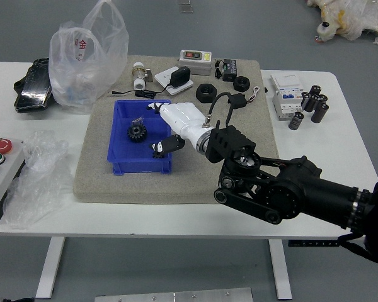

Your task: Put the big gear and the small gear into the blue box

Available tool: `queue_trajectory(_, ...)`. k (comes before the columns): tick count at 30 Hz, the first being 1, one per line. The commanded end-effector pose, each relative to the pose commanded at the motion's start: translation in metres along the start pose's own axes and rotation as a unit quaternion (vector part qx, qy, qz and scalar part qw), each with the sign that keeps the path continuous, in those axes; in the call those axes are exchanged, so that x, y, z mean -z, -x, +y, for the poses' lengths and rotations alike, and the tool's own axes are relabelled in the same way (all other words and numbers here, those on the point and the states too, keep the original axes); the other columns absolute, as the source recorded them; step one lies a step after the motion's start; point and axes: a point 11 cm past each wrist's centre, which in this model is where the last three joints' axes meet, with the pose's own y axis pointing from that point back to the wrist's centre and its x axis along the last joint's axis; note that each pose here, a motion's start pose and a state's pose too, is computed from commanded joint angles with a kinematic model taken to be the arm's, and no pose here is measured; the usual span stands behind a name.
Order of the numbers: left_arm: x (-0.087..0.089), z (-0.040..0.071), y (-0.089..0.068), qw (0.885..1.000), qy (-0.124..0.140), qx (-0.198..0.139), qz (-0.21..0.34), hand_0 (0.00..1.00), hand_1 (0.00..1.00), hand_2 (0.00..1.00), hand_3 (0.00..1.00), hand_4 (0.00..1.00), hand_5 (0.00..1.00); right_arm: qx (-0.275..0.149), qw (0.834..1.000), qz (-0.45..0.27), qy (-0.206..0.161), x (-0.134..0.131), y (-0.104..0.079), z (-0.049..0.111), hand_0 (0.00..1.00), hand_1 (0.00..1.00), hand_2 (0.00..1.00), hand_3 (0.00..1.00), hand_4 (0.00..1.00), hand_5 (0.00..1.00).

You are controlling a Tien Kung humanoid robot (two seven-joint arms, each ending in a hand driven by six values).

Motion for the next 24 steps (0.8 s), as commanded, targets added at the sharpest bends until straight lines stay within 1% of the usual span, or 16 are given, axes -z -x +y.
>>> queue_trajectory(4,0.0,0.0,0.001,1.0,0.0,0.0,0.001,0.651,0.602,0.571,0.681,0.667,0.356,-0.017,1.0,-0.015,0.012,-0.008,-0.008,0.0,0.349,0.667,0.823,0.895,0.893,0.351)
queue_trajectory(5,0.0,0.0,0.001,1.0,0.0,0.001,0.001,0.651,0.602,0.571,0.681,0.667,0.356,-0.024,0.999,-0.022,0.018,-0.014,-0.012,0.001,0.349,0.667,0.823,0.895,0.893,0.351)
queue_trajectory(8,0.002,0.0,0.003,1.0,0.0,0.002,0.002,0.651,0.602,0.571,0.681,0.667,0.356,-0.049,0.997,-0.047,0.042,-0.041,-0.025,0.005,0.349,0.667,0.823,0.895,0.893,0.351)
queue_trajectory(9,0.002,0.0,0.003,1.0,0.0,0.002,0.002,0.651,0.601,0.571,0.681,0.667,0.356,-0.058,0.996,-0.054,0.051,-0.05,-0.029,0.008,0.345,0.658,0.794,0.852,0.895,0.357)
queue_trajectory(12,0.003,0.0,0.004,1.0,-0.001,0.002,0.002,0.651,0.601,0.571,0.681,0.667,0.356,-0.087,0.99,-0.084,0.074,-0.081,-0.042,0.017,0.345,0.658,0.794,0.852,0.895,0.357)
queue_trajectory(14,0.003,-0.001,0.003,1.0,0.0,0.002,0.003,0.651,0.601,0.571,0.681,0.667,0.356,-0.108,0.984,-0.112,0.084,-0.099,-0.049,0.025,0.345,0.658,0.794,0.852,0.895,0.357)
queue_trajectory(15,0.002,0.0,0.003,1.0,0.001,0.002,0.003,0.651,0.601,0.571,0.681,0.667,0.356,-0.117,0.981,-0.127,0.087,-0.106,-0.052,0.029,0.363,0.646,0.765,0.806,0.885,0.372)
queue_trajectory(18,0.0,0.0,0.002,1.0,0.004,0.002,0.002,0.651,0.601,0.571,0.681,0.667,0.356,-0.147,0.969,-0.175,0.091,-0.124,-0.061,0.041,0.363,0.646,0.765,0.806,0.885,0.372)
queue_trajectory(20,-0.001,0.0,0.001,1.0,0.006,0.001,0.001,0.651,0.601,0.571,0.681,0.667,0.356,-0.166,0.96,-0.207,0.092,-0.135,-0.066,0.048,0.363,0.646,0.765,0.806,0.885,0.372)
queue_trajectory(21,-0.002,0.0,0.0,1.0,0.007,0.0,0.0,0.651,0.6,0.57,0.68,0.667,0.355,-0.174,0.955,-0.222,0.092,-0.14,-0.068,0.052,0.384,0.639,0.741,0.771,0.852,0.407)
queue_trajectory(24,-0.004,0.0,-0.003,1.0,0.013,-0.003,-0.003,0.651,0.6,0.57,0.68,0.667,0.355,-0.198,0.939,-0.267,0.091,-0.156,-0.073,0.063,0.384,0.639,0.741,0.771,0.852,0.407)
